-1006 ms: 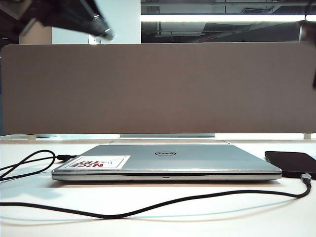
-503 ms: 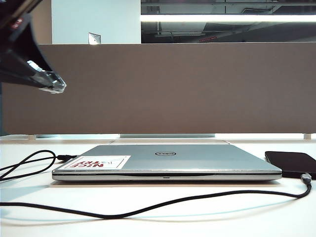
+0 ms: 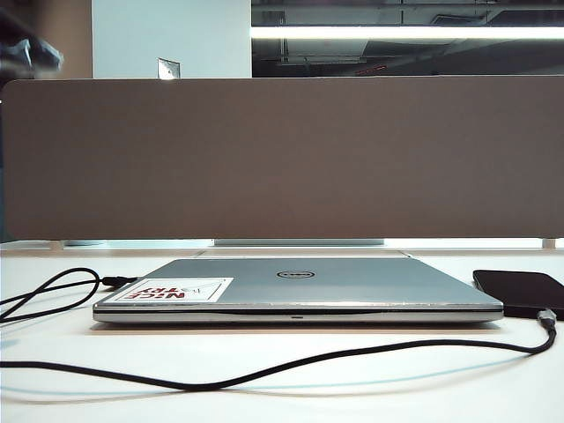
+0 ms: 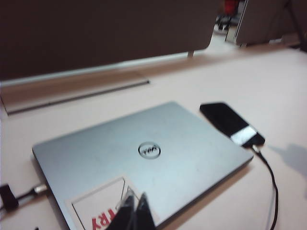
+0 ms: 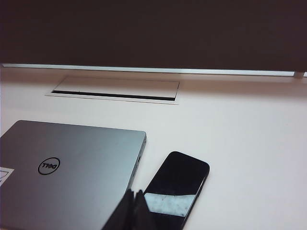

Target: Pick up the charging cable and the phone, plug the charging cable into the charging port on the phone, and finally place them back on the table.

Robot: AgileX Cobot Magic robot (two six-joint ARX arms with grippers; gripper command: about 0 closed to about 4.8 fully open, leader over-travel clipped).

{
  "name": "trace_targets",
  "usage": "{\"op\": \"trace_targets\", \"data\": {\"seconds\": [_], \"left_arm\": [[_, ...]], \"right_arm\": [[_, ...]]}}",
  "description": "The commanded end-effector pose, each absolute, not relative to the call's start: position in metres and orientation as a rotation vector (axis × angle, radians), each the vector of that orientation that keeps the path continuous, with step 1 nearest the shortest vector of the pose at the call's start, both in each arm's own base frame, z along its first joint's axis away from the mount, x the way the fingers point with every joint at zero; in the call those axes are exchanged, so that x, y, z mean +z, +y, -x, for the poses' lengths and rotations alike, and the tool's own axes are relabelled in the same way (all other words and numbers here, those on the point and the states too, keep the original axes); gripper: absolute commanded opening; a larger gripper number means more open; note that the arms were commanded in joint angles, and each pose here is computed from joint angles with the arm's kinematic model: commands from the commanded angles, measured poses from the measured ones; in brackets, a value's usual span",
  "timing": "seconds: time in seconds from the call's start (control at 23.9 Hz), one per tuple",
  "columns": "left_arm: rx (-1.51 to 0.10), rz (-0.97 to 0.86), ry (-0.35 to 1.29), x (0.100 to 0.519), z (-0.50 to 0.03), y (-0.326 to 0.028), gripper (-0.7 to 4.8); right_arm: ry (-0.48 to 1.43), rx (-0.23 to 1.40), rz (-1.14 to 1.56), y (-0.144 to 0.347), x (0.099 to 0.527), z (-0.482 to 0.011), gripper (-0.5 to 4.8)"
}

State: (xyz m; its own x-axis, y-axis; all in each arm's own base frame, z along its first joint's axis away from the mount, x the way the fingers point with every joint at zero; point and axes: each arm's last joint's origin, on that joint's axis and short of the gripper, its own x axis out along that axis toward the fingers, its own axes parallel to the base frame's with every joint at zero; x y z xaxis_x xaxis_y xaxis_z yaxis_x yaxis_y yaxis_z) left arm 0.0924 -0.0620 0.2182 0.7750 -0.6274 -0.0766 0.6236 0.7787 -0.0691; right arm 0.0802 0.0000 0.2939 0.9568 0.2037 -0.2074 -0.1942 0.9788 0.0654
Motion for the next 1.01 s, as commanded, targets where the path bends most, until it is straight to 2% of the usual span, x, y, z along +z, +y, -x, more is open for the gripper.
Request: {"op": "trace_targets", "data": {"seconds": [0.04,0.54,0.8,1.01], "left_arm": [[-0.683,0.042,0.061,0.217,-0.087,-0.059,-0.06],[-0.684,0.062,0.000,0.223,-0.087,-0.059,-0.05],[-0.684,0.062,0.001,0.223,-0.087,-0.059,-0.05],[-0.684,0.062,0.000,0.223,-0.087,-0.059,-0.05]], "right_arm": [[0.184,0.198,-0.070,0.001,0.281,-0.073,-0.01],[-0.022,-0.053,-0.032,-0.006,0.238,-0.067,-0.02],[-0.050,-0.057,-0.029,-0.008,0.208,-0.084,-0.02],[-0.109,0.113,-0.020,-0.001,0.185,-0.094,-0.02]]}}
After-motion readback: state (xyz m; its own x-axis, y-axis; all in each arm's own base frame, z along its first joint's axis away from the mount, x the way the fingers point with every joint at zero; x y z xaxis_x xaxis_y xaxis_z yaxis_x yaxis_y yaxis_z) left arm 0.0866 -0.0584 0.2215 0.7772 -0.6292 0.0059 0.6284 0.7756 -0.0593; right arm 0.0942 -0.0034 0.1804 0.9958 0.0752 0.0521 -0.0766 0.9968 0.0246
